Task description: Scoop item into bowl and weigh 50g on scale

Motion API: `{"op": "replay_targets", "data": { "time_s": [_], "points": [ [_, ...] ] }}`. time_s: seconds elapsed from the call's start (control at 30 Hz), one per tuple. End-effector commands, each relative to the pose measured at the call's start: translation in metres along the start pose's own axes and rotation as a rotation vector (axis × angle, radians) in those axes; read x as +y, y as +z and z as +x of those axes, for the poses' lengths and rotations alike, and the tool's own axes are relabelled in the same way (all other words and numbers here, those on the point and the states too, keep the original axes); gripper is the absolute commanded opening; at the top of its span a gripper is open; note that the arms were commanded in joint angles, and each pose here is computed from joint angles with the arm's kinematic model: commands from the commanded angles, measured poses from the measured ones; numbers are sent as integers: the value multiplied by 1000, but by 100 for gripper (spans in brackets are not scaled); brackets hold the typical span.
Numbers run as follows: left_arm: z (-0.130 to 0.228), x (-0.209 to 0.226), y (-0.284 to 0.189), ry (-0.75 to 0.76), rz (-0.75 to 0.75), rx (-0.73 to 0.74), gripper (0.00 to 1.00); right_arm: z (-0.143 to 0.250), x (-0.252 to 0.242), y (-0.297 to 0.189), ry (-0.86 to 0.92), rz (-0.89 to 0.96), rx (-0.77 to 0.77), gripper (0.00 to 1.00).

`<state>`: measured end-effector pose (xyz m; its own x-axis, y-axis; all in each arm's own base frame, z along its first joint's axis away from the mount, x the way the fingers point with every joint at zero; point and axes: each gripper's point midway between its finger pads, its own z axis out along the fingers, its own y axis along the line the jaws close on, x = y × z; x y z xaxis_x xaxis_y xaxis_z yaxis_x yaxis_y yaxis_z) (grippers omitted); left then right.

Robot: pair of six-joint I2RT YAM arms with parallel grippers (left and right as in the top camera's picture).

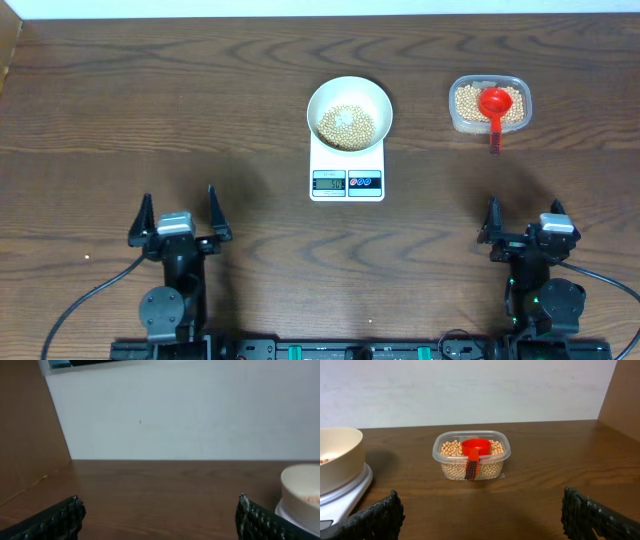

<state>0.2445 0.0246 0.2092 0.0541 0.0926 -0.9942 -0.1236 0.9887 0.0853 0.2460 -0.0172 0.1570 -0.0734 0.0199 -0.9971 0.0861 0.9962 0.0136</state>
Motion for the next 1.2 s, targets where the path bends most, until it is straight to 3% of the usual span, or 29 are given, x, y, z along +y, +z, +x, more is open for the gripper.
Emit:
{"op": "replay_targets", "data": {
  "time_s": [0.0,0.43,0.67,1.17],
  "points": [
    [9,2,-1,35,-11,-1,98,1,-1,0,-8,8,1,99],
    [74,-5,-7,21,15,225,98,1,-1,0,-8,8,1,99],
    [72,-5,-7,-47,7,221,98,1,-1,0,-8,8,1,99],
    [73,-5,-7,-47,7,224,98,1,-1,0,-8,8,1,99]
  ]
}}
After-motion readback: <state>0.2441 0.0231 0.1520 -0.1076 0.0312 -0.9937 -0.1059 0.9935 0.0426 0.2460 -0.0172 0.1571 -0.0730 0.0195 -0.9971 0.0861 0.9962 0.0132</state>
